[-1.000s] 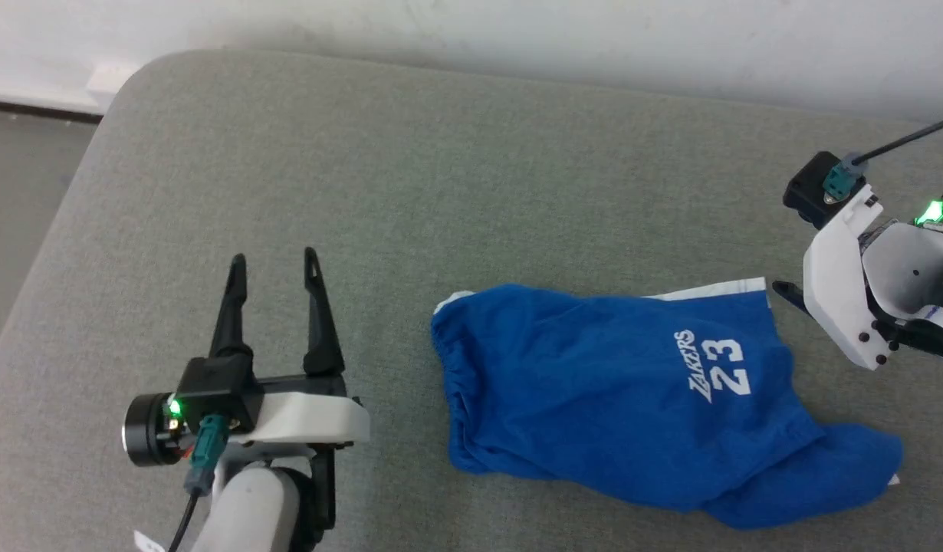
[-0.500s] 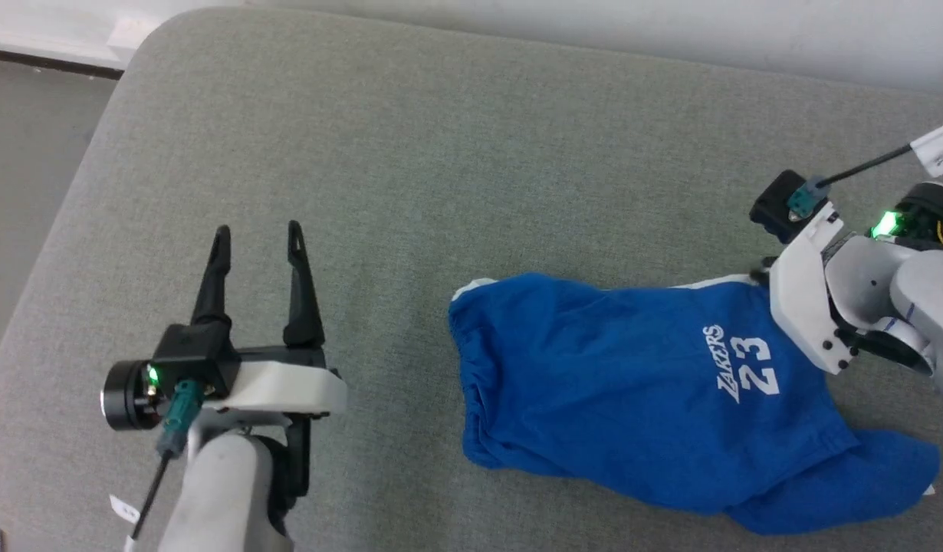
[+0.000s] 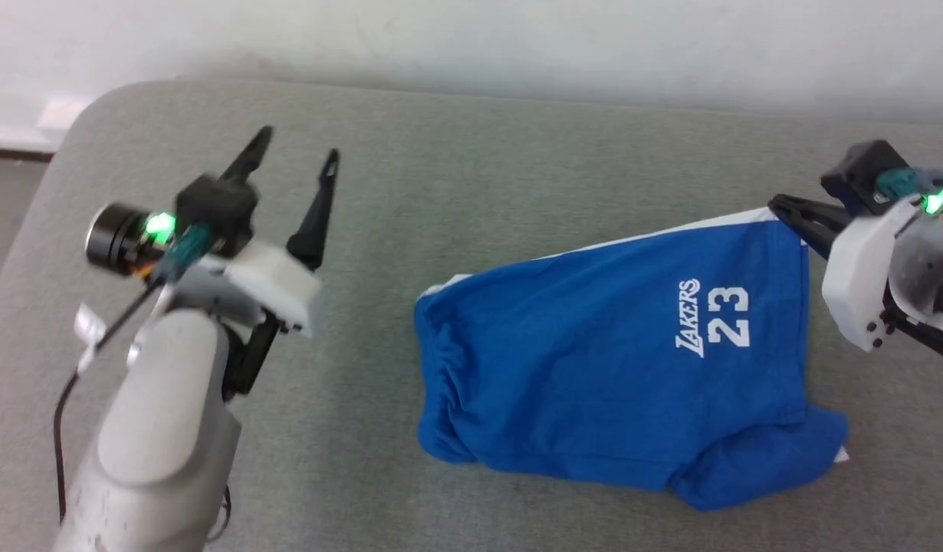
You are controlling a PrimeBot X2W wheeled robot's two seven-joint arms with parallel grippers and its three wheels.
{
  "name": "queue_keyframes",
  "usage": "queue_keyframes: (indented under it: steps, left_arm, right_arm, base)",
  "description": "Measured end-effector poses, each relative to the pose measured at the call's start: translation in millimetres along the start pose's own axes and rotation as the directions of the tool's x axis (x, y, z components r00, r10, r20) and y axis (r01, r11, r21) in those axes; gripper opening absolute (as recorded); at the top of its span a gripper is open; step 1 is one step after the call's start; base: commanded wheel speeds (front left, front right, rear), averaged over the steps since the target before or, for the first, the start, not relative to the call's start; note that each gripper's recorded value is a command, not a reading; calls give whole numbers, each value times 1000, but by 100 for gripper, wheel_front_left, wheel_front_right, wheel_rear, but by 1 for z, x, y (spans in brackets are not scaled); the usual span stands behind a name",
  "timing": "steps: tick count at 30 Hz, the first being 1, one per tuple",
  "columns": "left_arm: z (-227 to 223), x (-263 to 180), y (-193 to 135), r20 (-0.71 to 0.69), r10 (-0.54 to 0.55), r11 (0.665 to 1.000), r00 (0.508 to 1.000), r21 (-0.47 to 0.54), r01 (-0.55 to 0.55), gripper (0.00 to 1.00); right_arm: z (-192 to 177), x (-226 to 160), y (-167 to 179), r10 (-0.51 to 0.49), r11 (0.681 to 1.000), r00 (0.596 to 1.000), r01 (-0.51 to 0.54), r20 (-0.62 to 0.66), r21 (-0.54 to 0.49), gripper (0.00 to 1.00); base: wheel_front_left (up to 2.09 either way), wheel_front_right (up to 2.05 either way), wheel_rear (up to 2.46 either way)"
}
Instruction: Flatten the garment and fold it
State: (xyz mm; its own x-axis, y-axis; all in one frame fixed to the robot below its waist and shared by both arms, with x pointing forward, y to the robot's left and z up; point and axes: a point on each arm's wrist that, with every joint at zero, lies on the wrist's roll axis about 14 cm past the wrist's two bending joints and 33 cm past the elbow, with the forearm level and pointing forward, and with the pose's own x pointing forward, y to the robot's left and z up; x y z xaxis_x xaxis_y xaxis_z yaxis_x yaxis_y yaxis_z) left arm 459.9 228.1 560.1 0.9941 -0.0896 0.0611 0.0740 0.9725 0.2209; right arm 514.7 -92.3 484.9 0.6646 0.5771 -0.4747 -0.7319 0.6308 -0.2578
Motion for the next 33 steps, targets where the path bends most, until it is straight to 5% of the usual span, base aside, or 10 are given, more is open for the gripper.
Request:
queue_keyframes:
  steps: [5, 11, 16, 23, 29, 30, 33]
  left_arm:
    - [-10, 26, -43, -193, -185, 981, 964, 17, 192, 100]
    - [-52, 20, -91, -510, -391, 895, 766, -19, 445, 100]
    - [-86, 5, -95, -720, -403, 816, 565, -3, 578, 100]
    - [-126, -11, -121, -828, -434, 719, 355, -82, 690, 100]
    - [-148, -14, -130, -876, -414, 680, 246, -117, 724, 100]
    - [-149, -13, -130, -879, -413, 677, 238, -122, 726, 0]
    - [-147, -12, -135, -873, -427, 667, 237, -127, 734, 0]
  right_arm:
    - [-14, -22, -1, -35, 999, 999, 34, 12, 20, 0]
    - [-24, -31, 4, -45, 998, 999, 44, 23, 43, 0]
    - [-28, -29, 5, -53, 997, 998, 51, 25, 53, 0]
    - [-49, -23, 8, -45, 995, 999, 45, -8, 87, 0]
    - [-63, -18, 8, -44, 994, 998, 48, -37, 95, 0]
    - [-65, -18, 9, -43, 994, 998, 46, -41, 98, 0]
    - [-68, -19, 11, -44, 994, 998, 48, -39, 100, 0]
  base:
    - [0, 0, 0]
    - [0, 0, 0]
    - [0, 0, 0]
    - [0, 0, 0]
    - [0, 0, 0]
    - [0, 0, 0]
    - [0, 0, 0]
